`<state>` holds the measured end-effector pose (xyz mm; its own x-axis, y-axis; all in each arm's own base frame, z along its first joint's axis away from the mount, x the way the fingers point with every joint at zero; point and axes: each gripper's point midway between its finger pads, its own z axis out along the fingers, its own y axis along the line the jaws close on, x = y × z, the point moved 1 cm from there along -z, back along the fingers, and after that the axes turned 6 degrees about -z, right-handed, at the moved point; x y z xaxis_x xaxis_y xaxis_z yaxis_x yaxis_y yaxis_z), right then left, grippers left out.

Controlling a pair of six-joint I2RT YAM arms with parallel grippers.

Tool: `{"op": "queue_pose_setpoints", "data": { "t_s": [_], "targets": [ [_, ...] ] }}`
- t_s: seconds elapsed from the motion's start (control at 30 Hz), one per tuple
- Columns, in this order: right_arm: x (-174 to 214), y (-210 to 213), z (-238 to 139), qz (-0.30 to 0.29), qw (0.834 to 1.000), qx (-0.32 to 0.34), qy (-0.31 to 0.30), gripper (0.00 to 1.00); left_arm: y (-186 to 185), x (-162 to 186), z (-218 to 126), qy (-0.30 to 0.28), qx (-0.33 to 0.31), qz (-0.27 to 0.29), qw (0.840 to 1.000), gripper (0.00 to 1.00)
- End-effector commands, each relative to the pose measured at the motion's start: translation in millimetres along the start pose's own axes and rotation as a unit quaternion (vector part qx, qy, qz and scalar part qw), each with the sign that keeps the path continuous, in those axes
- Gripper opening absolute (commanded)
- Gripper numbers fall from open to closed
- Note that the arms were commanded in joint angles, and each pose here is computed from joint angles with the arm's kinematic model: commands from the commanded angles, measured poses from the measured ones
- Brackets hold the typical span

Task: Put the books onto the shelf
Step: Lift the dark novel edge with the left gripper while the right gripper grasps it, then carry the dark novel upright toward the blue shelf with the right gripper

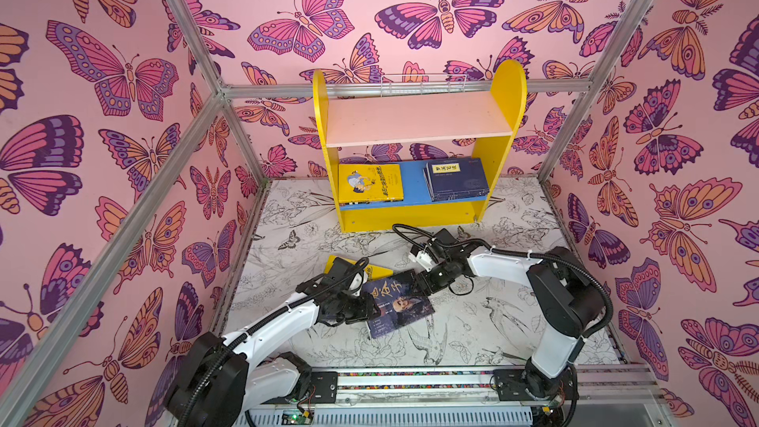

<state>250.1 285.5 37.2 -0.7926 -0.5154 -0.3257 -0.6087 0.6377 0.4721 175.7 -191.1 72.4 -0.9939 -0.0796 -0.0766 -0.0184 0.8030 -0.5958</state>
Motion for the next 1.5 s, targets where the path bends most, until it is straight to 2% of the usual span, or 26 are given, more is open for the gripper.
{"op": "queue_pose_setpoints", "data": {
  "t_s": [0.0, 0.07, 0.1, 0.2, 0.3, 0.43, 0.57, 0.67, 0.87, 1.1, 1.27, 1.47],
  "targets": [
    [3.5, 7.4, 8.3, -0.014, 1.0, -0.011, 0.011, 0.53, -42.7, -25.5, -14.3, -0.051, 0.075, 0.056, 0.994, 0.17],
    [2.0, 7.6, 4.6, -0.016, 1.0, -0.006, 0.004, 0.53, -46.3, -25.9, -18.0, -0.054, 0.081, 0.056, 0.994, 0.02],
    [1.1, 6.8, 1.5, -0.015, 1.0, -0.003, 0.0, 0.53, -47.6, -26.2, -20.6, -0.059, 0.083, 0.056, 0.993, 0.0],
    [-9.4, 6.9, -16.3, -0.011, 0.999, -0.002, -0.03, 0.55, -52.7, -31.3, -36.1, -0.092, 0.084, 0.058, 0.991, 0.0],
    [-28.6, 6.0, -48.3, 0.006, 0.996, -0.01, -0.09, 0.61, -60.5, -42.3, -63.2, -0.157, 0.085, 0.071, 0.981, 0.0],
    [-56.2, 9.0, -101.1, 0.027, 0.983, -0.038, -0.177, 0.7, -80.7, -60.2, -108.2, -0.251, 0.128, 0.08, 0.956, 0.0],
    [-79.3, 18.0, -140.4, 0.035, 0.967, -0.083, -0.237, 0.7, -101.4, -69.2, -133.9, -0.295, 0.203, 0.079, 0.93, 0.0],
    [-94.5, 27.7, -160.8, 0.028, 0.954, -0.114, -0.275, 0.7, -115.1, -71.0, -142.3, -0.302, 0.243, 0.088, 0.918, 0.0],
    [-105.1, 38.2, -166.5, 0.026, 0.946, -0.154, -0.285, 0.64, -131.0, -67.2, -149.0, -0.293, 0.285, 0.107, 0.906, 0.0],
    [-119.8, 53.5, -195.7, 0.002, 0.917, -0.21, -0.339, 0.58, -129.7, -62.8, -139.4, -0.267, 0.288, 0.106, 0.913, 0.0],
    [-121.9, 40.2, -218.5, 0.023, 0.902, -0.216, -0.373, 0.58, -125.9, -62.6, -137.0, -0.268, 0.285, 0.101, 0.915, 0.0],
    [-112.8, 36.0, -205.5, 0.03, 0.911, -0.226, -0.344, 0.56, -130.6, -56.5, -140.8, -0.262, 0.295, 0.12, 0.911, 0.0]
  ]
}}
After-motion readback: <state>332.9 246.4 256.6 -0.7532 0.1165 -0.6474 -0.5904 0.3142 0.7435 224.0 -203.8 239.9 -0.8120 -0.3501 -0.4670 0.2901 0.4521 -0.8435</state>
